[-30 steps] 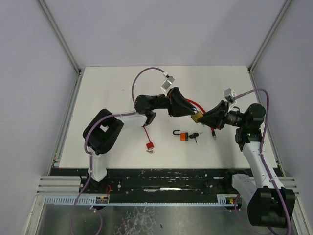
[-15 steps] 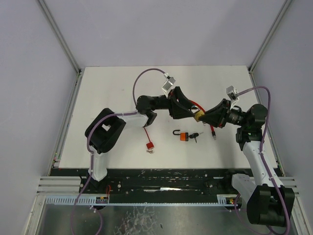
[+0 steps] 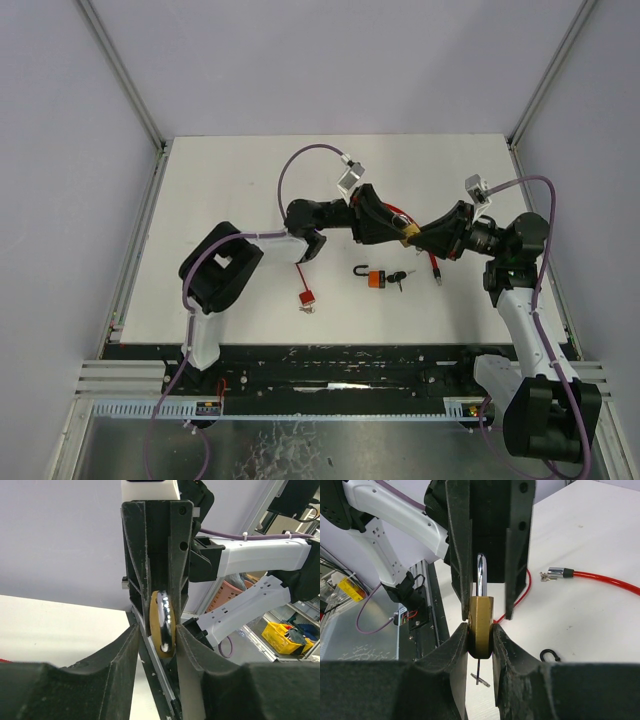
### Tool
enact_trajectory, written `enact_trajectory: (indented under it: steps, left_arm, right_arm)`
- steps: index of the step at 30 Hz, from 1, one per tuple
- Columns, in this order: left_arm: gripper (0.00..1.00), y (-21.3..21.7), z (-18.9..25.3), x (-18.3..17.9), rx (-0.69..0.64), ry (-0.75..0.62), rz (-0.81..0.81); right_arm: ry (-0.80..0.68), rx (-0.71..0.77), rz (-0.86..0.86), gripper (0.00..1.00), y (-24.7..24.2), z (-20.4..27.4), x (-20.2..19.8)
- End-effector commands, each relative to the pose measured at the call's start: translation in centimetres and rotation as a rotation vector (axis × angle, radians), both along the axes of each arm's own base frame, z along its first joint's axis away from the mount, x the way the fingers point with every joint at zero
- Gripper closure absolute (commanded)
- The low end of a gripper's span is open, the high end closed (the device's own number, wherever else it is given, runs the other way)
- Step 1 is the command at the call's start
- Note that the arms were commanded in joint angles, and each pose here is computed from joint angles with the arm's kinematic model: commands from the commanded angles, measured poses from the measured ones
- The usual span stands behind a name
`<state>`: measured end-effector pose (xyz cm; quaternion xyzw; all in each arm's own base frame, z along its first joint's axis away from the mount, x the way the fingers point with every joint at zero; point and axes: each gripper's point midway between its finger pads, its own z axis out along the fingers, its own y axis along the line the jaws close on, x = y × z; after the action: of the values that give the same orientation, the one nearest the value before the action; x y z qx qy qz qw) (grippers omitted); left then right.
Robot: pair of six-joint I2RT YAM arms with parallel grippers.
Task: Lock with the key
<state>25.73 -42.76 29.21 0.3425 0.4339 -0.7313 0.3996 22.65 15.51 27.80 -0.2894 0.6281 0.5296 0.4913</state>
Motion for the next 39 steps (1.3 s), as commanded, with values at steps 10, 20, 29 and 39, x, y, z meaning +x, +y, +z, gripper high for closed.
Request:
enact_trajectory:
  steps: [10,20,29,39]
  left_arm:
    - [1.0,0.3,3.1,-1.5,-0.092,-0.104,-0.006]
    - [1.0,1.1,3.2,-1.2,-0.069,-0.094,-0.028]
    - [1.0,1.1,3.3,-1.3,-0.067,-0.086,-0.035]
    - [0.63,0.4,4.4,-0.6,-0.112,0.075,-0.022]
  right_arm:
    - [-0.096,-0.053,-0.03,0.74,-0.4,1.0,0.8]
    - [-0.135,-0.111,-0.052,0.49,-0.8,0.8,0.7]
    - [-0.148,-0.111,-0.025,0.72,-0.7,0.6,0.2]
    - [-0.125,-0.043,-0.032,1.0,-0.9,2.1,0.4]
